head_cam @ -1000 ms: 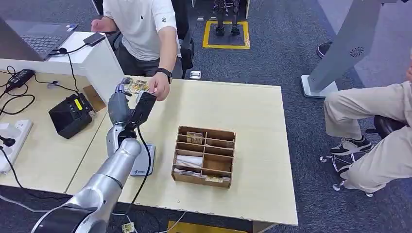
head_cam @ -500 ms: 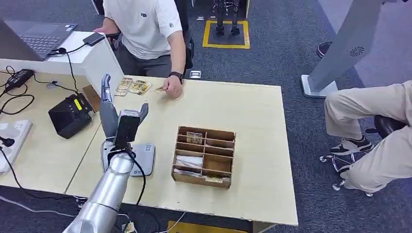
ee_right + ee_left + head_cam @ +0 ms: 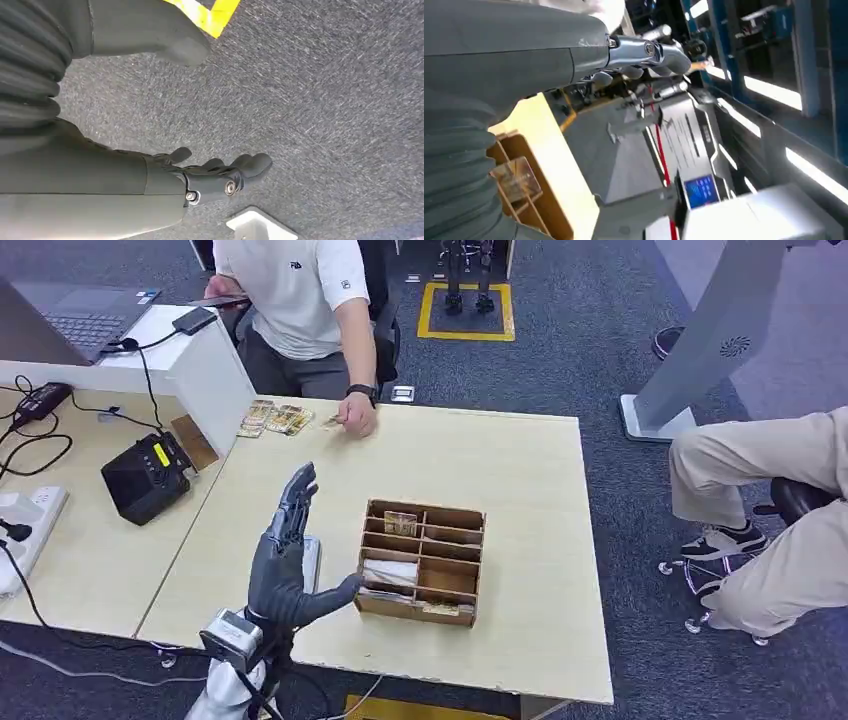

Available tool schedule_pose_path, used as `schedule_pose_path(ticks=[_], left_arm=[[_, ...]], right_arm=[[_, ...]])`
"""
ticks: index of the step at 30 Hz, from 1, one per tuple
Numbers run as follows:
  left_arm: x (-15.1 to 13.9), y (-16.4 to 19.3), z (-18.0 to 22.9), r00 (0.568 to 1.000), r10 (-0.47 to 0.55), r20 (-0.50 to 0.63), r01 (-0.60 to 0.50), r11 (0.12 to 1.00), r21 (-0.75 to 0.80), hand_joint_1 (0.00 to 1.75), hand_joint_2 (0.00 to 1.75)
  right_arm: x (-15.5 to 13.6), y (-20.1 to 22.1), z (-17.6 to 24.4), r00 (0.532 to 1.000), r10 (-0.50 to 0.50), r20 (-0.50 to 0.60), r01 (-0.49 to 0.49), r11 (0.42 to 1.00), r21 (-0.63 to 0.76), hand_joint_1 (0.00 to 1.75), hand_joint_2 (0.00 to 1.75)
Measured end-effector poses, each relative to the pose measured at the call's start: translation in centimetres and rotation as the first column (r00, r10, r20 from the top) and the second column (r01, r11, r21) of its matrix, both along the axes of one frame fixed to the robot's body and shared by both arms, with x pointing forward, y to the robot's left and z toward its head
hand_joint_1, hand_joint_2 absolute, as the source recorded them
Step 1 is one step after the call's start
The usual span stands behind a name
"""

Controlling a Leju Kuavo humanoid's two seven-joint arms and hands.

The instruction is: Pass the card to the sensor for recognition and then transmit it.

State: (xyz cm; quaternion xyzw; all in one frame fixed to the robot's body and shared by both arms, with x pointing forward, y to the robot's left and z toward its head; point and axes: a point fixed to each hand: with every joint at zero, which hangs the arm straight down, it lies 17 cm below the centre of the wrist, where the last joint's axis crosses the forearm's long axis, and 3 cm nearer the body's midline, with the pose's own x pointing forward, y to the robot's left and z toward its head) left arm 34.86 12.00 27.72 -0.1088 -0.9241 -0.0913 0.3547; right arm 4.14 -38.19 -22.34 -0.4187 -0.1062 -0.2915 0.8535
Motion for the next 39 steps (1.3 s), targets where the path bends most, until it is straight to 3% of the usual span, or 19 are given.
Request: schedule_pose_path(ticks=[6,14,27,39], left_arm=[[-1.9,-3.0,-0.7,0.996,-0.079,0.041,0.074,0.990,0.124,0.00,1.75],[-3.5,-7.2,-4.1,0.989,-0.106,0.105,0.053,0.908,0.416,0.00,1.75],[-2.4,-11.8,-9.9,0.977,-0.039,0.211,-0.137,0.644,0.753,0.00,1.75],[-0.3,-12.0,-10.7,0.926,0.084,0.369,-0.362,0.483,0.798,0.00,1.75]], right_arm=[[0.1,0.0,0.0,1.000,0.007,0.000,-0.007,1.000,-0.002,0.00,1.75],[0.4,0.0,0.1,1.000,0.031,0.001,-0.031,0.999,-0.007,0.00,1.75],[0.6,0.1,0.0,0.998,0.060,-0.014,-0.060,0.998,0.000,0.00,1.75],[0.4,0.0,0.0,0.997,0.073,-0.033,-0.073,0.997,0.003,0.00,1.75]])
